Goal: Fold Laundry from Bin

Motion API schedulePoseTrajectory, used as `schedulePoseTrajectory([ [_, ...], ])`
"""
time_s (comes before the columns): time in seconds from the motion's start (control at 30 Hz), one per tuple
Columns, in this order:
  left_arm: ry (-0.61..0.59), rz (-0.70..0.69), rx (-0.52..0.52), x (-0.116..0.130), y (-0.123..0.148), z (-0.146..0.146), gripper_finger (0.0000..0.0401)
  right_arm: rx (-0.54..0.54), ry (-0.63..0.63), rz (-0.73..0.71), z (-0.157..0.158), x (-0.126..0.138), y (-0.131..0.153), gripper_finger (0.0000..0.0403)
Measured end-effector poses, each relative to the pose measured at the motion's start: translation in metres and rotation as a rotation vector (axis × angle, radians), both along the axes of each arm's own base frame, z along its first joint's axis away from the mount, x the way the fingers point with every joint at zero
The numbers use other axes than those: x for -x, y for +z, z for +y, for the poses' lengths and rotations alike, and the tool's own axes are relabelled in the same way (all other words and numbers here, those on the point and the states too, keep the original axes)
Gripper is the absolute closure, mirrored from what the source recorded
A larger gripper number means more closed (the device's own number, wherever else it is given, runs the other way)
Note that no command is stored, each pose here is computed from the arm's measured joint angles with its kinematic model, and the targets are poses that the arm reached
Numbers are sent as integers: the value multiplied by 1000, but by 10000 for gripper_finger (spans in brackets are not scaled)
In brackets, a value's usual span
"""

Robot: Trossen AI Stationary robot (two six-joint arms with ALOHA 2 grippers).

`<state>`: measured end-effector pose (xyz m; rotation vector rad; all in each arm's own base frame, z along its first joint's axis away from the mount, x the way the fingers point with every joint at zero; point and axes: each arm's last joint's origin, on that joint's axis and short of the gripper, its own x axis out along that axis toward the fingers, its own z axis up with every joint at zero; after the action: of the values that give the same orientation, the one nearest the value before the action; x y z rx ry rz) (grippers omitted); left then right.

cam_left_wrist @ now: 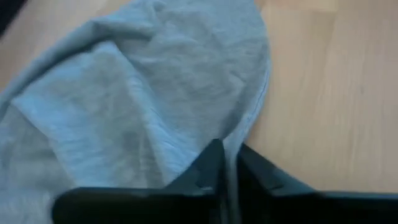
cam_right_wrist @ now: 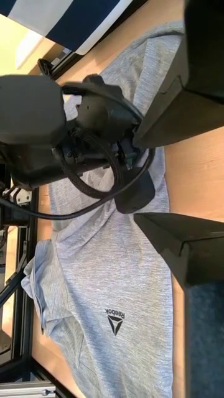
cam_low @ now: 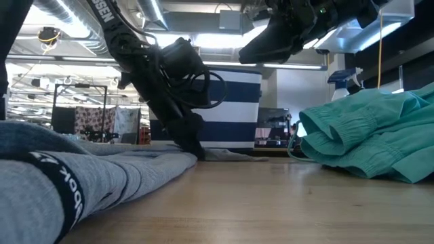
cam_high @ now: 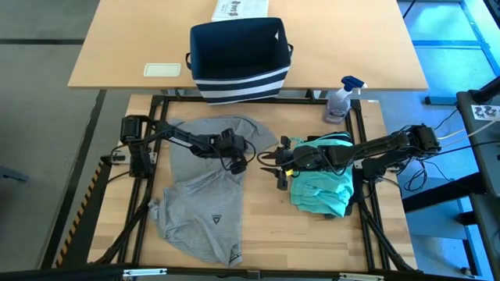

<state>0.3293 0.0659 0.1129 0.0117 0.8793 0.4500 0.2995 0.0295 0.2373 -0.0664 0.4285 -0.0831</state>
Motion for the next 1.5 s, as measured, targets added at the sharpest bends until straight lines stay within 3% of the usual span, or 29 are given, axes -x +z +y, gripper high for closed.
schedulePoseTrajectory([
  [0.07,6,-15,0,-1,1,2,392,0,0,1,0,0,0,221],
  [0.33,11,-113,3,2,31,3,399,17,-16,12,-1,1,-1,221],
  [0.6,29,-143,9,22,72,1,400,178,-289,127,-13,2,-17,221],
  [0.9,48,-112,31,28,73,0,401,90,-183,244,-55,-23,-67,221],
  [1.2,56,-112,39,29,73,6,401,87,-131,278,-63,-50,-100,221],
  [1.5,50,-112,51,29,73,6,401,206,-292,333,-70,-68,-102,221],
])
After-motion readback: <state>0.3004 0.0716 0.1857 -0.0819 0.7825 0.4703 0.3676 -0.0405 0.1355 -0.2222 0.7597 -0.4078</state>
